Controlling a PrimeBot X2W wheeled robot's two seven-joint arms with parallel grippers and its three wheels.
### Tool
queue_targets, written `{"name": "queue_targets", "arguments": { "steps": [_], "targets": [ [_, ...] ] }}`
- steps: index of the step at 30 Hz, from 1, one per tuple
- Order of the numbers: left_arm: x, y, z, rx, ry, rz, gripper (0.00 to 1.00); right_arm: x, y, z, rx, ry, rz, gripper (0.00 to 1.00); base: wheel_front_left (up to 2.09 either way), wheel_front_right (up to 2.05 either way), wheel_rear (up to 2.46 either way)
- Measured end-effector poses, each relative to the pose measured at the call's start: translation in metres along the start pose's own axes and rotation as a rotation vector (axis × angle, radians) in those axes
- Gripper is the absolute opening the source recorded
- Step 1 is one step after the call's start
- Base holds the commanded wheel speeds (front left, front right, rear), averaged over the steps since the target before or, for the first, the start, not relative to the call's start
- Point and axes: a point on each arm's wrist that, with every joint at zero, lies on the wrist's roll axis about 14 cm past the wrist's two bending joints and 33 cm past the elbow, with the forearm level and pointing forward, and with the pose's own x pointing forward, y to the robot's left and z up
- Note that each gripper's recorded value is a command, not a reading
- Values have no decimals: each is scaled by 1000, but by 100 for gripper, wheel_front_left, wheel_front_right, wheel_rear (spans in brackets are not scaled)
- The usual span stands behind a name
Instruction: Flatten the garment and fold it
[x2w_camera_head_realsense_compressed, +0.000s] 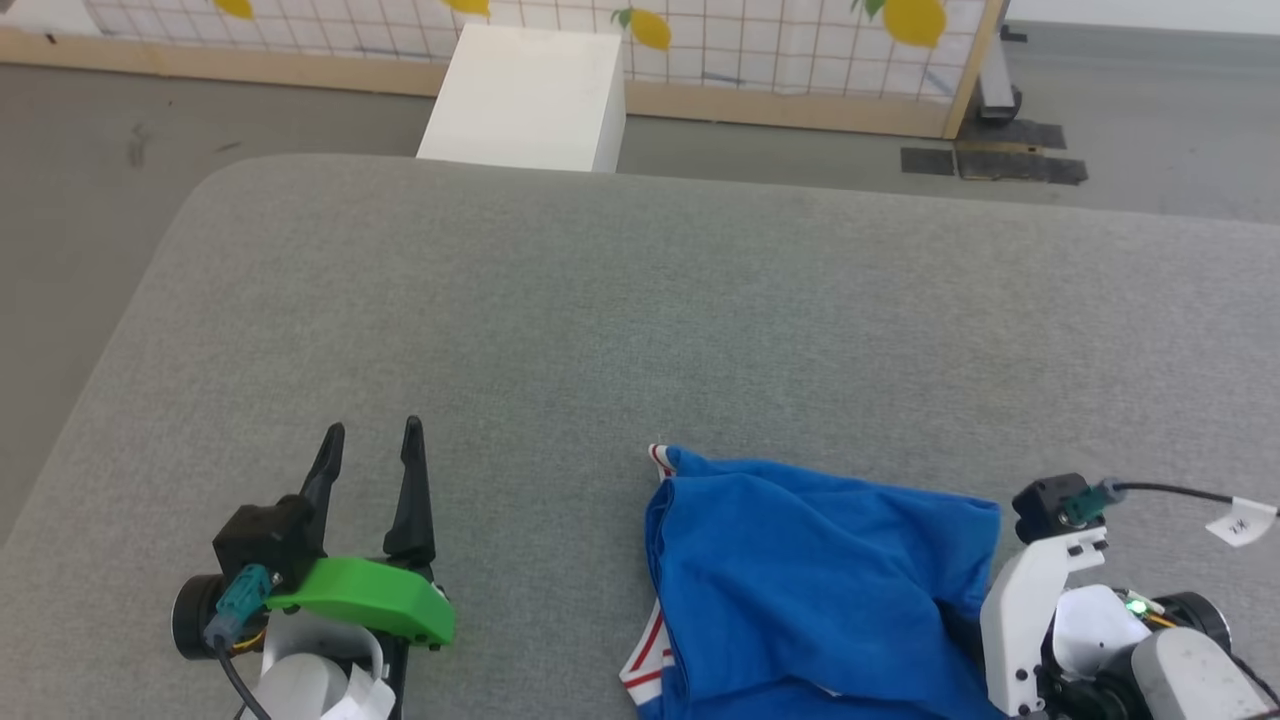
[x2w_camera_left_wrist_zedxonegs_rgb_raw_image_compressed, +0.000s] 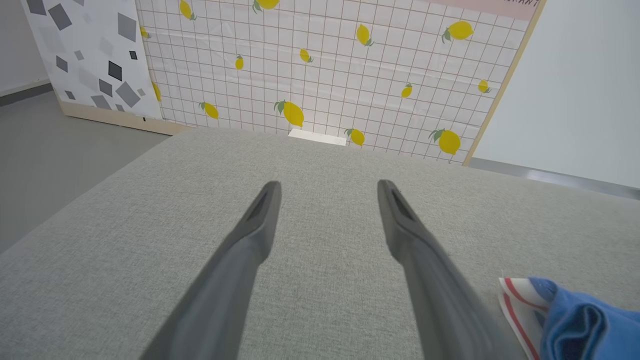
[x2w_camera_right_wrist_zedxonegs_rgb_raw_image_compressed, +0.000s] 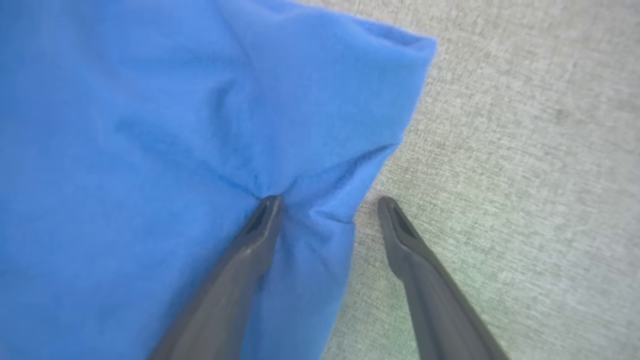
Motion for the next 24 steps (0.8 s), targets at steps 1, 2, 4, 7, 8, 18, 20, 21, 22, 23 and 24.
{"name": "queue_targets", "arguments": {
  "steps": [1,2,4,7,8,18,20,21,22,23,24],
  "targets": [
    [0,1,-1,0,2,3,100,2,3,0,-5,14,11,100,0,0,0],
    [0,2,-2,1,5,7,100,4,4,0,-15,30,18,100,0,0,0],
    [1,3,-3,-1,9,12,100,6,5,0,-30,49,23,25,0,0,0],
    [1,3,-5,-5,15,14,100,8,7,3,-52,57,32,0,0,0,0],
    [2,2,-6,-8,15,12,100,8,9,5,-60,53,36,0,0,0,0],
    [15,-20,-2,-28,-6,-50,100,-13,7,28,-201,-20,13,0,0,0,0],
    [20,-28,-1,-34,-11,-73,100,-23,-3,33,-222,-27,-10,0,0,0,0],
    [23,-34,-1,-37,-12,-90,100,-29,-11,35,-225,-25,-27,0,0,0,0],
    [26,-41,-2,-40,-12,-109,100,-37,-22,36,-234,-18,-53,0,0,0,0],
    [29,-46,-3,-42,-12,-123,100,-43,-32,36,-244,-13,-80,0,0,0,0],
    [32,-53,-3,-45,-13,-141,100,-51,-45,38,-243,-13,-115,0,0,0,0]
  ]
}}
